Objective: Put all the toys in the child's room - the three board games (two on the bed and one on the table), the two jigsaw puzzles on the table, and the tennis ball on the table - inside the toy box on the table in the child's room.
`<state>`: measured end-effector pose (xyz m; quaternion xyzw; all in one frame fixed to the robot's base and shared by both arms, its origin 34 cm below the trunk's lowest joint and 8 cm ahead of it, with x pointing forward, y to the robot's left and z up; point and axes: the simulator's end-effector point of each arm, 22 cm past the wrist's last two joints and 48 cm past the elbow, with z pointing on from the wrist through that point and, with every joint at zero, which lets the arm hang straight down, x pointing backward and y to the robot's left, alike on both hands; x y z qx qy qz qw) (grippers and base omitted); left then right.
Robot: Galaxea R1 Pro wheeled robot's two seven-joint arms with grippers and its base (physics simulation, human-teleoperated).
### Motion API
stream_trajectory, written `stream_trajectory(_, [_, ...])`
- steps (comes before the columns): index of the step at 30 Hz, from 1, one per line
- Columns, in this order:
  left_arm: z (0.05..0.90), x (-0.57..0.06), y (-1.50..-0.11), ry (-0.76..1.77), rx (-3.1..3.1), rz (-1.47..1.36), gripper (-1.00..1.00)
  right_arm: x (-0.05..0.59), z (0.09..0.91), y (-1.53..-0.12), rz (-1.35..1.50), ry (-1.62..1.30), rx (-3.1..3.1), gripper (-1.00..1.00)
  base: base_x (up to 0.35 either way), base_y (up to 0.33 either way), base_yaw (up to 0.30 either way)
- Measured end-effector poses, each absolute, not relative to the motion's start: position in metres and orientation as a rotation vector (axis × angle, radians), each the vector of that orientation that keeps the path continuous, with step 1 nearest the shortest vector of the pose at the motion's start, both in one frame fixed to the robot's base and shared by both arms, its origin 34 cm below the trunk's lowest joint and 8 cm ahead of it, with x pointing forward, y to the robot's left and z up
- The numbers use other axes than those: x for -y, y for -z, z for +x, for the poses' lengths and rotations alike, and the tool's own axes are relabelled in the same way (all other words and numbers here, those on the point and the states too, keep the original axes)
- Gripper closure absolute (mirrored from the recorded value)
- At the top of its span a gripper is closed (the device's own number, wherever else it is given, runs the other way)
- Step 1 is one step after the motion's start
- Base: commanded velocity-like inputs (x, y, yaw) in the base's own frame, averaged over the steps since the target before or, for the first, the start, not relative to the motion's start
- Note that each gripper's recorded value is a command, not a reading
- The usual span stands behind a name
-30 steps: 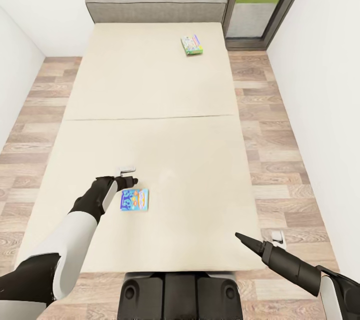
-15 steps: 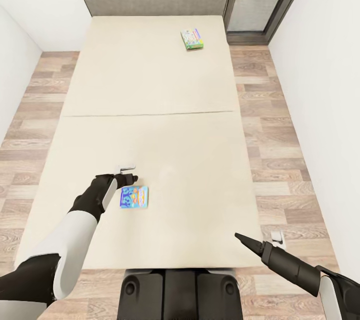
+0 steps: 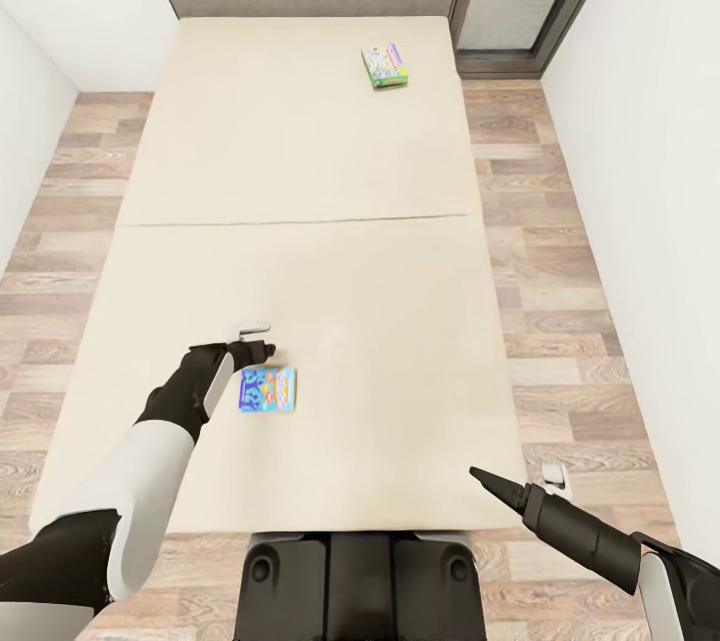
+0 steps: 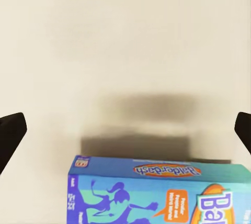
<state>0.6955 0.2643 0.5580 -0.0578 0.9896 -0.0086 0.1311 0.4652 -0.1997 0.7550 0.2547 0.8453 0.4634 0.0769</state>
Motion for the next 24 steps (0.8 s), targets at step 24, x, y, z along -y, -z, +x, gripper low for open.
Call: stream_trajectory(24, [0.684, -0.251, -0.538, 0.027, -2.901, -0.073, -1.0, 0.201, 0.455, -0.74, 0.8, -1.383, -2.565, -1.0, 0.0, 0.0, 0.0])
